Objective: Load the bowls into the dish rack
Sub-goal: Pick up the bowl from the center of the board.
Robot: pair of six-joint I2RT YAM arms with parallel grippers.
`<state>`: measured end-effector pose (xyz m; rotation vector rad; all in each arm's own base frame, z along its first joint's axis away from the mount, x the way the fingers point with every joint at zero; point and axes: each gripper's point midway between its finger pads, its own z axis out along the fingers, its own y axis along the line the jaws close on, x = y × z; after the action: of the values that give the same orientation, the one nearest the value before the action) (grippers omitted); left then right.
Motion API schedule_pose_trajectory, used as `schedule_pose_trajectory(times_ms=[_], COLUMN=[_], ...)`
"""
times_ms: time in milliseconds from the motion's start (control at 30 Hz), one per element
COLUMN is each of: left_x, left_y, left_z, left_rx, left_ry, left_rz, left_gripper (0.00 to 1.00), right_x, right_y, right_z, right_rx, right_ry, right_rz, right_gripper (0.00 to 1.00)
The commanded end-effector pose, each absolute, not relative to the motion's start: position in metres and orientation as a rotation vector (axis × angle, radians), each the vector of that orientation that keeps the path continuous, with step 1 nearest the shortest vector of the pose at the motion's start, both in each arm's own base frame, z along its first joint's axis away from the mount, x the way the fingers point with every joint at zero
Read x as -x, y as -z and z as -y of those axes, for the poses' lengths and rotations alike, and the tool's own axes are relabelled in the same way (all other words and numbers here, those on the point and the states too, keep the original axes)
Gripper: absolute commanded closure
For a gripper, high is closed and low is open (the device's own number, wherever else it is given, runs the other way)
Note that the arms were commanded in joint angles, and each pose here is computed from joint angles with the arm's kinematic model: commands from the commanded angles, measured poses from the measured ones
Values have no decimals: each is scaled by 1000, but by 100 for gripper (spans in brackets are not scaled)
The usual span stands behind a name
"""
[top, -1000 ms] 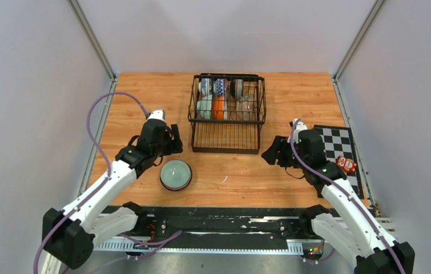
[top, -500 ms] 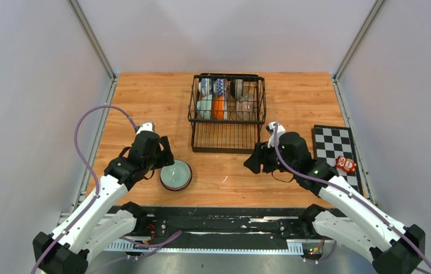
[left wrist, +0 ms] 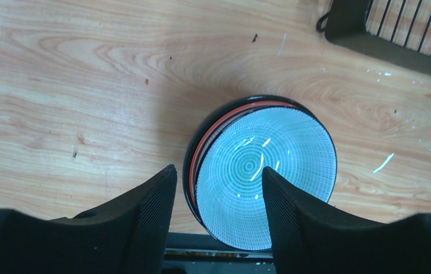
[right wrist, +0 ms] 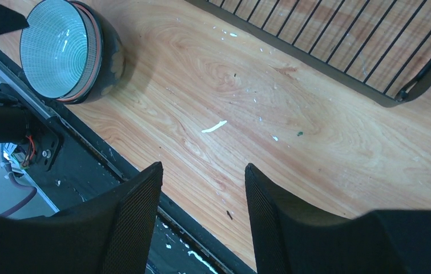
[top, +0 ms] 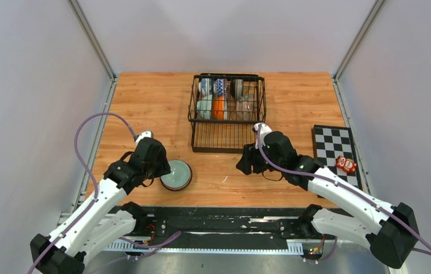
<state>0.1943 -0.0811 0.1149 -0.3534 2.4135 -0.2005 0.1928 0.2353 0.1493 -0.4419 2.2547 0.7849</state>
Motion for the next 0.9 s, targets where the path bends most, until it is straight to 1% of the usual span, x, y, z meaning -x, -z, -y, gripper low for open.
schedule_pose_trajectory(times_ms=[0, 300, 533, 633, 767, 867], left_x=[-182, -180, -181, -183, -185, -186], left_y=[-103, -88, -88, -93, -94, -98], left_z=[80, 79, 79, 77, 78, 81], left_rx=[380, 366, 346, 336, 318, 289], left_ry=[156, 79, 57, 46, 46, 62], left_rz=[-2459, -2505, -2513, -2503, -2502, -2499], left_gripper=[44, 58, 77, 89, 99, 100], right_x=[-196, -193, -194, -193, -194, -193], right_y=[-162, -152, -147, -146, -146, -149], right_z=[-250, -251, -251, -253, -253, -253], right_rx=[471, 508, 519, 523, 521, 521], right_ry=[-826, -818, -814, -818, -814, -823], right_rz=[-2204, -2224, -2231, -2236, -2237, -2234], right_gripper=[43, 44, 44, 44, 44, 45])
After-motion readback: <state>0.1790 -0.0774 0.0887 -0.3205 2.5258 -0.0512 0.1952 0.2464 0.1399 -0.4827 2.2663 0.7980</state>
